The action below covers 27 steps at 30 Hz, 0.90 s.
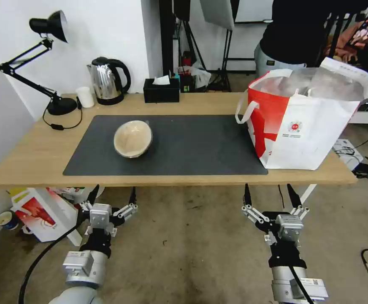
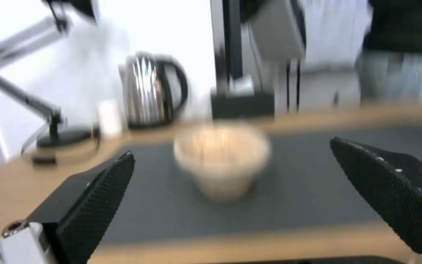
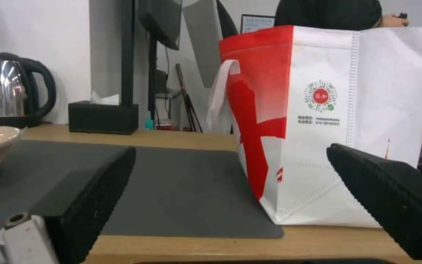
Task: Pick up the trash from the table and place it into the takeout bag.
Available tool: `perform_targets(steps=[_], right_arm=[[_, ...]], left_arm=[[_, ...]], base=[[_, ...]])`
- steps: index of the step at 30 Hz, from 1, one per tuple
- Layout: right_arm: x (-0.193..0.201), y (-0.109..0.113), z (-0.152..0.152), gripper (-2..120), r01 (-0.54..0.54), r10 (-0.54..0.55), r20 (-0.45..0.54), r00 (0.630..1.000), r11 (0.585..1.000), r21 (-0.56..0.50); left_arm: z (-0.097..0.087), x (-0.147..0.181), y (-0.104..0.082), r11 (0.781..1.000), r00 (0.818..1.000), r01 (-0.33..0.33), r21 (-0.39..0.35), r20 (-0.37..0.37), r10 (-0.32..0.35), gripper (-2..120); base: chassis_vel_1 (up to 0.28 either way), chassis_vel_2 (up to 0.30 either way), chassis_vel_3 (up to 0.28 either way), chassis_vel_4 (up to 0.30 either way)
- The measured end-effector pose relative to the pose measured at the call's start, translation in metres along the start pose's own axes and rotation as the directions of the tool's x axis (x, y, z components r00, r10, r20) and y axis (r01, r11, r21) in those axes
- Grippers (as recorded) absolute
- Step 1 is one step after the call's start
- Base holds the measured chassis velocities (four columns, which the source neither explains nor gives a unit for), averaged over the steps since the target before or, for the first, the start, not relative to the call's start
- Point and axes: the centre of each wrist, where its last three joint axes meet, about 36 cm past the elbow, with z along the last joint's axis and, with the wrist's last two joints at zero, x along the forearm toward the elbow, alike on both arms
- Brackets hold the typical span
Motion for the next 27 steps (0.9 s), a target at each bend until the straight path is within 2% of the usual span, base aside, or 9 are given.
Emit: perform_targets(steps=[2,5,6,8,13,17,22,25,27], right_arm=[[0.000,0.000,0.000,100,0.000,0.000,0.000,1.000,1.000,0.000],[0.000,0.000,0.000,100,0.000,0.000,0.000,1.000,1.000,0.000],[0.000,0.000,0.000,100,0.000,0.000,0.000,1.000,1.000,0.000],[0.000,0.000,0.000,100,0.000,0.000,0.000,1.000,1.000,0.000],[0.000,0.000,0.000,100,0.000,0.000,0.000,1.000,1.000,0.000],[0.000,0.000,0.000,100,0.000,0.000,0.000,1.000,1.000,0.000],[0.000,0.000,0.000,100,0.000,0.000,0.000,1.000,1.000,0.000],[0.000,0.000,0.000,100,0.000,0.000,0.000,1.000,1.000,0.000],[0.000,0.000,0.000,100,0.000,0.000,0.000,1.000,1.000,0.000]], left_arm=[[-0.006,-0.005,0.003,1.000,0.999,-0.003,0.026,0.051,0.002,100],[-0.024,-0.018,0.013,0.995,0.978,-0.023,0.096,0.208,0.003,100],[-0.024,-0.018,0.013,0.995,0.978,-0.023,0.096,0.208,0.003,100],[-0.037,-0.026,0.019,0.990,0.949,-0.044,0.137,0.316,-0.001,100],[-0.048,-0.032,0.024,0.984,0.913,-0.067,0.166,0.409,-0.006,100],[-0.051,-0.031,0.024,0.979,0.911,-0.071,0.192,0.413,-0.015,100],[-0.066,-0.028,0.022,0.938,0.924,-0.084,0.336,0.379,-0.052,100],[-0.069,-0.027,0.022,0.928,0.927,-0.087,0.361,0.371,-0.057,100],[-0.074,-0.025,0.021,0.908,0.933,-0.093,0.407,0.354,-0.063,100]], base=[[0.000,0.000,0.000,0.000],[0.000,0.000,0.000,0.000],[0.000,0.000,0.000,0.000],[0.000,0.000,0.000,0.000],[0.000,0.000,0.000,0.000],[0.000,0.000,0.000,0.000],[0.000,0.000,0.000,0.000],[0.000,0.000,0.000,0.000],[0.000,0.000,0.000,0.000]])
